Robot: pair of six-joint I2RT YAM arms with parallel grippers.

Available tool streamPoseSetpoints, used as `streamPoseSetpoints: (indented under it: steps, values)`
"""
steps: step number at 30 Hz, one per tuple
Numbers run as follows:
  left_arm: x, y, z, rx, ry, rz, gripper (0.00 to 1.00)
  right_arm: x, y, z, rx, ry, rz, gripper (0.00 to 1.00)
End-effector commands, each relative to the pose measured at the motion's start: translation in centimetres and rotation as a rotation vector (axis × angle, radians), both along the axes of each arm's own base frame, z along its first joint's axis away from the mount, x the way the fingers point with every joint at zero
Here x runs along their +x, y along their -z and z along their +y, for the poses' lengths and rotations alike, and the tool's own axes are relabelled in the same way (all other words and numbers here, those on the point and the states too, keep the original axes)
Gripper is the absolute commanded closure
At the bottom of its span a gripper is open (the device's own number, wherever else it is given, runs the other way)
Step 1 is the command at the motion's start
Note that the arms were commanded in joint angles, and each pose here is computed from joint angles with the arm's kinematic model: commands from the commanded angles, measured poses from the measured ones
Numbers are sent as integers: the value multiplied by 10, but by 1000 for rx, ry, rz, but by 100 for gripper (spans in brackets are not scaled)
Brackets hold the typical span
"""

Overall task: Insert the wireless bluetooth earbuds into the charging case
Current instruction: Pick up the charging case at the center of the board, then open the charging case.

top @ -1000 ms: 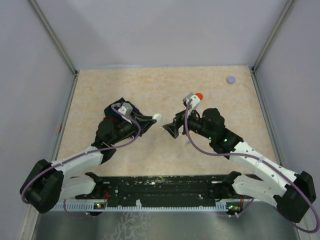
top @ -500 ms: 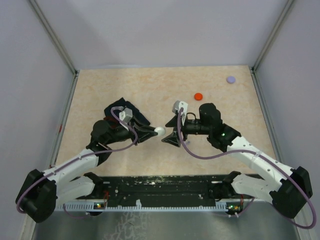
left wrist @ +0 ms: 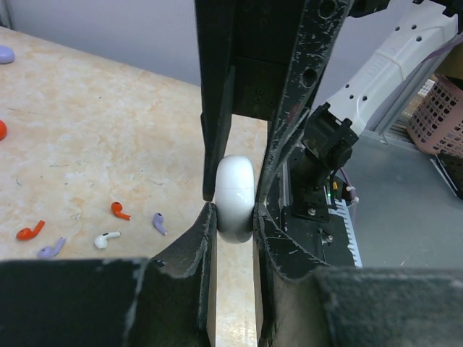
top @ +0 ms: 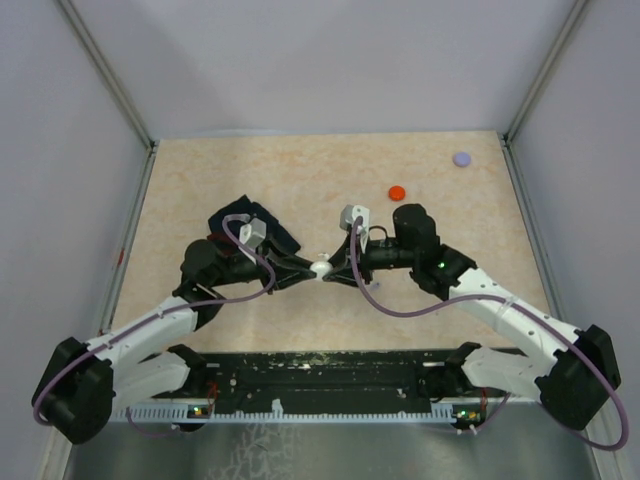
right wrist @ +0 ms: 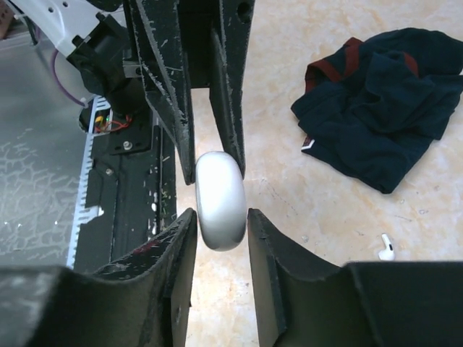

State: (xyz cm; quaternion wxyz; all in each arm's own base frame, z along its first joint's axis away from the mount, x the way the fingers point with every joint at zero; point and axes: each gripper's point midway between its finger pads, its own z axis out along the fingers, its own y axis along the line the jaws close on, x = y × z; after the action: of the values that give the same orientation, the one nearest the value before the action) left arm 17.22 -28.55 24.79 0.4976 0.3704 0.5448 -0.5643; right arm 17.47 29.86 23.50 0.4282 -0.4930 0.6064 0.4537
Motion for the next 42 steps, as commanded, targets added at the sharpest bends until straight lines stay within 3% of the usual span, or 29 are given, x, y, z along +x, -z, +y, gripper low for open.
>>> streamPoseSetpoints:
  steps: [1,7,11,15,31,42]
  values:
    - [-4,-17,-1,-28,39,-57,97,2,-38,4,68,-41,-100,73]
    - [-3,-5,-4,32,67,-32,75,3,-33,0,0,-45,-105,95]
    - [-2,3,-6,73,83,-12,63,2,-31,-4,-38,-48,-99,95]
    - [0,6,-8,92,84,-2,58,3,-28,-5,-71,-44,-93,95]
    - [-2,14,-17,124,121,24,57,6,-15,-3,-140,-41,-76,95]
    - [-6,20,-22,139,147,33,67,3,-13,2,-143,-53,-81,94]
